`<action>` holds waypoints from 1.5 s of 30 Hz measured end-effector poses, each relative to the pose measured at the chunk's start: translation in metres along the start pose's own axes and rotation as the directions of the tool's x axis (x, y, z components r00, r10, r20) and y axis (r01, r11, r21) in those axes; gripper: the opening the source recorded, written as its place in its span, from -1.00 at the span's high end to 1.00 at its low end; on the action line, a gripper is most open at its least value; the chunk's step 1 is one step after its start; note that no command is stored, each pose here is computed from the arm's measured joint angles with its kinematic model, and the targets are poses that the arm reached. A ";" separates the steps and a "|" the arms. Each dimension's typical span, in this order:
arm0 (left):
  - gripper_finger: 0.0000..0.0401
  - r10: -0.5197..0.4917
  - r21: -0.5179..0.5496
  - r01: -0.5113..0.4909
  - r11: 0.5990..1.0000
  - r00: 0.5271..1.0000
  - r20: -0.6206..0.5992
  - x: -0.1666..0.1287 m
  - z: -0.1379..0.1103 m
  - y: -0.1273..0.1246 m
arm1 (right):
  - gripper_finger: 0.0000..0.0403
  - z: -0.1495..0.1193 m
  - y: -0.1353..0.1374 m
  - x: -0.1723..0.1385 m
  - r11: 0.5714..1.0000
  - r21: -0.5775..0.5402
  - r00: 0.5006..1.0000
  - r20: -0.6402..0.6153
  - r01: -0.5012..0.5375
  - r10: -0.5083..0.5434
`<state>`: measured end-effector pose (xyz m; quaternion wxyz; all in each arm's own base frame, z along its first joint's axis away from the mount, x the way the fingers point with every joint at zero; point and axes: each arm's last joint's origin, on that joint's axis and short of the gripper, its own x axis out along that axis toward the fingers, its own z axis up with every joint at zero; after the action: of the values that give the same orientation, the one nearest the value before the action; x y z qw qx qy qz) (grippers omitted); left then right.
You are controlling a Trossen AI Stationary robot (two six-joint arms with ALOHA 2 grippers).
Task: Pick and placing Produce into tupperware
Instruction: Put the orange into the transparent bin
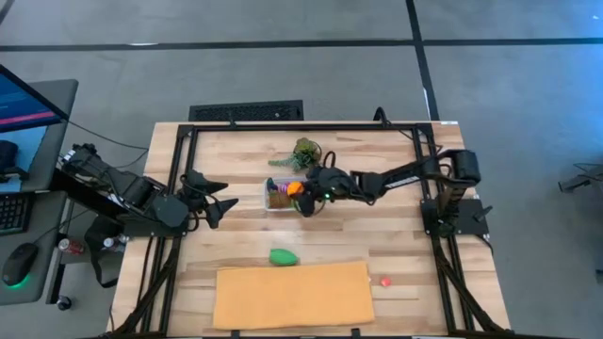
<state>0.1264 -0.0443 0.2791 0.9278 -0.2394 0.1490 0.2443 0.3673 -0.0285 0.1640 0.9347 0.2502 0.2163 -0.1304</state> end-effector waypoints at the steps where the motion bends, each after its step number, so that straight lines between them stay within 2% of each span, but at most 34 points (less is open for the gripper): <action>1: -0.65 0.000 -0.001 0.000 1.000 1.000 0.000 0.000 0.000 0.000 | -0.03 0.002 -0.002 0.003 1.000 0.004 1.000 -0.011 0.004 -0.004; 7: -0.65 -0.001 -0.002 0.001 1.000 1.000 -0.004 0.000 0.000 0.000 | -0.02 0.013 -0.016 0.012 0.997 0.021 0.994 -0.085 0.076 -0.074; 15: -0.65 0.000 -0.001 0.000 1.000 1.000 -0.006 0.000 0.000 0.000 | -0.03 0.026 -0.027 0.012 0.997 0.047 0.995 -0.080 0.061 -0.058; 26: -0.65 0.009 0.002 -0.009 1.000 1.000 0.002 0.000 0.000 0.001 | -0.02 0.019 -0.028 0.015 0.997 0.046 0.991 -0.124 0.054 -0.047; 45: -0.65 0.009 0.002 -0.009 1.000 1.000 0.002 0.000 0.000 0.001 | -0.05 0.020 -0.028 0.016 0.998 0.038 0.992 -0.114 0.052 -0.047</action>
<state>0.1260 -0.0439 0.2786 0.9271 -0.2373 0.1496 0.2487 0.3780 -0.0648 0.1609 0.9120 0.2709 0.2724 -0.1435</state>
